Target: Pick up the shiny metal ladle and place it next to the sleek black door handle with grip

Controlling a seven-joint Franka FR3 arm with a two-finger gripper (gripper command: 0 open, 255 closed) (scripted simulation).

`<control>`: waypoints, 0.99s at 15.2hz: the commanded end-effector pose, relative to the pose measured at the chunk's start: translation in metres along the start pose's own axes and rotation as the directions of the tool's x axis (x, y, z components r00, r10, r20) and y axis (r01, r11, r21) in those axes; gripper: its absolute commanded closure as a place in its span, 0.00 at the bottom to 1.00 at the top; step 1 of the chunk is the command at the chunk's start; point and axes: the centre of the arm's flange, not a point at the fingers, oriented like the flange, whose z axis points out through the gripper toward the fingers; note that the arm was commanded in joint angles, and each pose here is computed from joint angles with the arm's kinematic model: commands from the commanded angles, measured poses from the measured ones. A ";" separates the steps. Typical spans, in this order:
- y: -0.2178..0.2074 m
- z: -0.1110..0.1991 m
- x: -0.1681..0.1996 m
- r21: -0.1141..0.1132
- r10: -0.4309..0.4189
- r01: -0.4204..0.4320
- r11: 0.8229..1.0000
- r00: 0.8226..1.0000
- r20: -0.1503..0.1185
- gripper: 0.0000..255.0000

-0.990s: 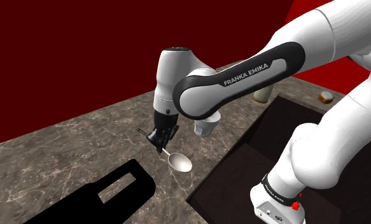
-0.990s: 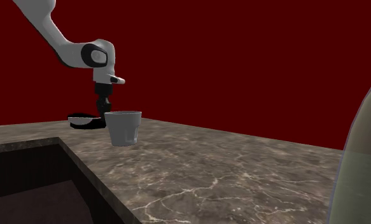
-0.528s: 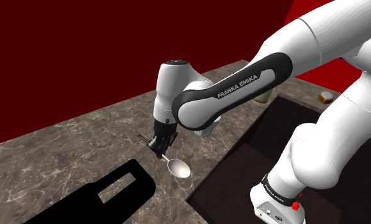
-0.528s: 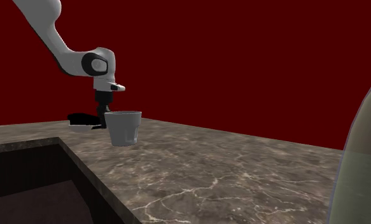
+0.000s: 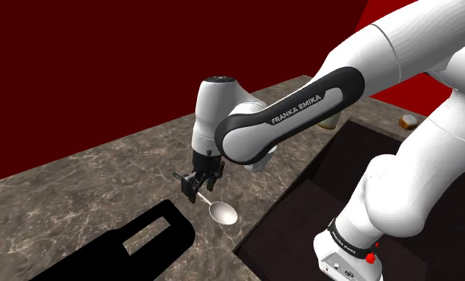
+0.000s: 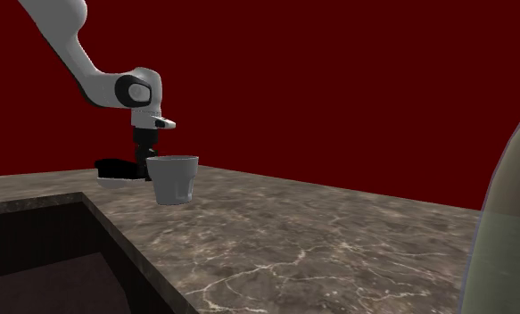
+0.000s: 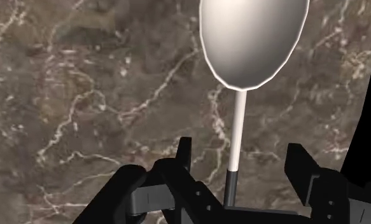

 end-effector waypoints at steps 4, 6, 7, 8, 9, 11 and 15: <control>0.000 0.000 0.000 0.000 0.000 0.000 1.000 1.000 0.000 0.00; 0.000 -0.026 0.000 0.000 0.000 0.000 1.000 1.000 0.000 0.00; 0.000 -0.040 0.000 0.000 0.000 0.000 1.000 1.000 0.000 0.00; 0.000 -0.050 0.000 0.000 0.000 0.000 1.000 1.000 0.000 0.00; 0.000 -0.050 0.000 0.000 0.000 0.000 1.000 1.000 0.000 0.00; 0.000 -0.050 0.000 0.000 0.000 0.000 1.000 1.000 0.000 0.00; 0.000 -0.050 0.000 0.000 0.000 0.000 1.000 1.000 0.000 0.00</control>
